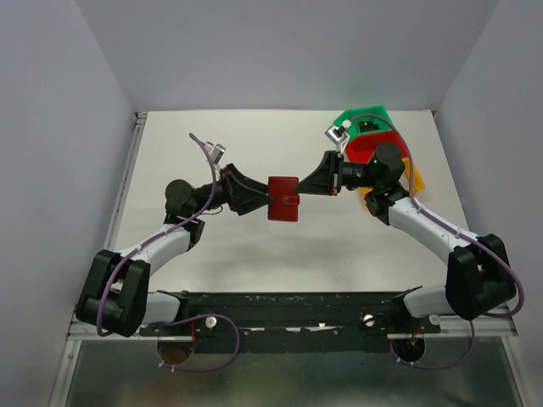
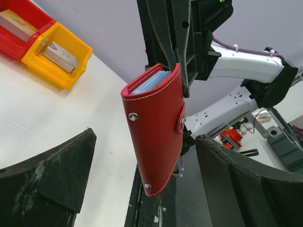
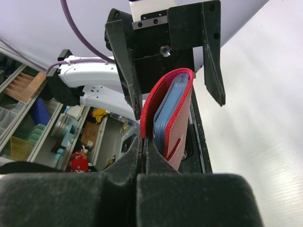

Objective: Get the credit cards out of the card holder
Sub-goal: Open the card holder.

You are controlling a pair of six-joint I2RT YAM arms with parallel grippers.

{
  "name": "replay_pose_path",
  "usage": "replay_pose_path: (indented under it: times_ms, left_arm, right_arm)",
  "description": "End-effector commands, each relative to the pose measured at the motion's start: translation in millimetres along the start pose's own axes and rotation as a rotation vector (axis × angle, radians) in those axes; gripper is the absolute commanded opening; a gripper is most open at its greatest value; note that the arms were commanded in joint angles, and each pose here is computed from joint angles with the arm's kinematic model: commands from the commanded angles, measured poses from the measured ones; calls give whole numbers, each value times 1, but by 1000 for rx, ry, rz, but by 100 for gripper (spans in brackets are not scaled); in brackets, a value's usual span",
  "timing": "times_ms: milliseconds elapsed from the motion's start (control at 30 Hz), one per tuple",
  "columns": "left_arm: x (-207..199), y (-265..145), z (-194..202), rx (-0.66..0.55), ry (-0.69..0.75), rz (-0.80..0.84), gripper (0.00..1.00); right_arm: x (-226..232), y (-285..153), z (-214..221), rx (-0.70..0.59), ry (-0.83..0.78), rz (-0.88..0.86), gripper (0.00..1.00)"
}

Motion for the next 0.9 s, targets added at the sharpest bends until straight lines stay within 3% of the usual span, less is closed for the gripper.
replay_pose_path:
  times_ms: [0,400,700,867]
  left_arm:
    - [-11,6,1,50,44,94,97]
    - [-25,10,-3,61,58,177,74]
    - [-25,9,-4,65,70,151,51]
    - [-26,9,-4,65,78,142,44]
  right_arm:
    - [7,4,0,29,-18,-65,0]
    - [-3,7,5,44,0,-25,0]
    - [-9,7,8,48,10,1,0]
    - [-10,7,9,54,10,7,0]
Point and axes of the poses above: each gripper's point midway between its finger pads, its own y axis out along the fingers, its own x axis along the line the jaws close on, z = x × y, the point moved 9 cm from there along -y, back along the fingers, and after that the axes turned 8 degrees about -y, right-handed, at the moved point
